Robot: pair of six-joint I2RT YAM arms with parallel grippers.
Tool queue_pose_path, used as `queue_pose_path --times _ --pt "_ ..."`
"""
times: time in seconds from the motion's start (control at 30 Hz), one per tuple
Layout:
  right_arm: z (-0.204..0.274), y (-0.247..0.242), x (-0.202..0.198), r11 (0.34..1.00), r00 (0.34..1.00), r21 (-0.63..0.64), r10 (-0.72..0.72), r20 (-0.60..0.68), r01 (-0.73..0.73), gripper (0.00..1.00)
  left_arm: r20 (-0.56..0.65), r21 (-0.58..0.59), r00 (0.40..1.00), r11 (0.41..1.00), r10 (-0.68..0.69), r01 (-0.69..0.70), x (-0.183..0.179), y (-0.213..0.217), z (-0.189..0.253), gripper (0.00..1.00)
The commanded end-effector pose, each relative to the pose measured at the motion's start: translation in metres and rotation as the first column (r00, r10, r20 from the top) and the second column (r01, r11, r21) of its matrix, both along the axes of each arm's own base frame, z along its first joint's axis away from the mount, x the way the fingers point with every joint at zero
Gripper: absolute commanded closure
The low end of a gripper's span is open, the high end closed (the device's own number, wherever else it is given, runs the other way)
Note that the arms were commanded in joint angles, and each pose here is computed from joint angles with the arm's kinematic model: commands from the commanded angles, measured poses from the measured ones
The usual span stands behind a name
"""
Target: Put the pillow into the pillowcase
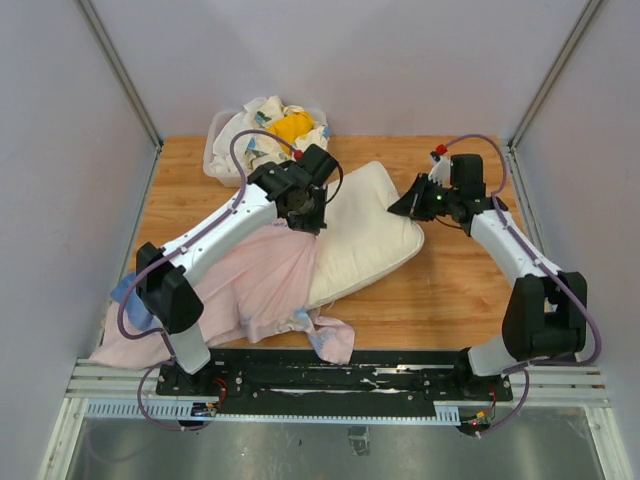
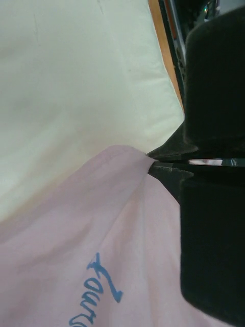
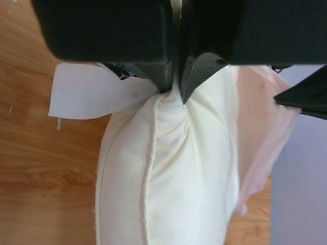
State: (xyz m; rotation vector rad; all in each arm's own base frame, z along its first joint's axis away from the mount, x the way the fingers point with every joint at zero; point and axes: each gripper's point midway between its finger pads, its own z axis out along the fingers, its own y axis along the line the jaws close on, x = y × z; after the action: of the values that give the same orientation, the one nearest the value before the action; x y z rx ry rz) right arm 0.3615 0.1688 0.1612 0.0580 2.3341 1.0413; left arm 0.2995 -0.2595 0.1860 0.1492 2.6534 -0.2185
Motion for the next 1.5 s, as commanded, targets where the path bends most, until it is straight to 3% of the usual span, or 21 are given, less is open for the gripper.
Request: queue_pose_path --times 0.0,0.23,0.33,0.53,0.7,1.03,1.33,1.47 --pt "0.092 0.012 -0.007 0.995 0.989 0.080 0.040 0.140 -0.051 0.99 0.032 -0.140 0.998 0.989 -0.053 0.057 0.008 -0.034 0.024 1.00" --pt "0.188 0.014 -0.012 0.990 0.952 0.130 0.012 0.307 -0.055 0.99 0.061 -0.309 0.992 0.943 -0.112 0.126 0.021 -0.073 0.053 1.00" --pt "0.205 0.013 -0.015 0.990 0.943 0.132 0.008 0.332 -0.055 0.99 0.098 -0.346 0.988 0.926 -0.123 0.149 0.033 -0.088 0.073 1.00" --pt "0.158 0.013 -0.012 0.994 0.970 0.104 0.000 0.242 -0.026 0.99 0.182 -0.469 0.975 0.860 -0.130 0.202 0.044 -0.107 0.123 1.00" --pt "0.122 0.010 -0.008 0.998 0.983 0.060 -0.004 0.182 -0.007 0.99 0.197 -0.492 0.971 0.842 -0.139 0.220 0.041 -0.108 0.134 1.00" --pt "0.061 0.005 -0.014 1.000 0.999 -0.014 -0.004 0.048 0.004 0.99 0.106 -0.413 0.984 0.894 -0.141 0.172 0.032 -0.093 0.067 1.00" --pt "0.076 0.014 -0.025 0.999 0.995 0.015 0.036 0.098 -0.038 0.99 0.013 -0.326 0.994 0.939 -0.108 0.107 0.027 -0.078 0.002 0.99" --pt "0.080 0.020 -0.030 0.998 0.992 0.020 0.061 0.111 -0.064 0.99 -0.027 -0.280 0.996 0.957 -0.089 0.078 0.025 -0.071 -0.011 0.89"
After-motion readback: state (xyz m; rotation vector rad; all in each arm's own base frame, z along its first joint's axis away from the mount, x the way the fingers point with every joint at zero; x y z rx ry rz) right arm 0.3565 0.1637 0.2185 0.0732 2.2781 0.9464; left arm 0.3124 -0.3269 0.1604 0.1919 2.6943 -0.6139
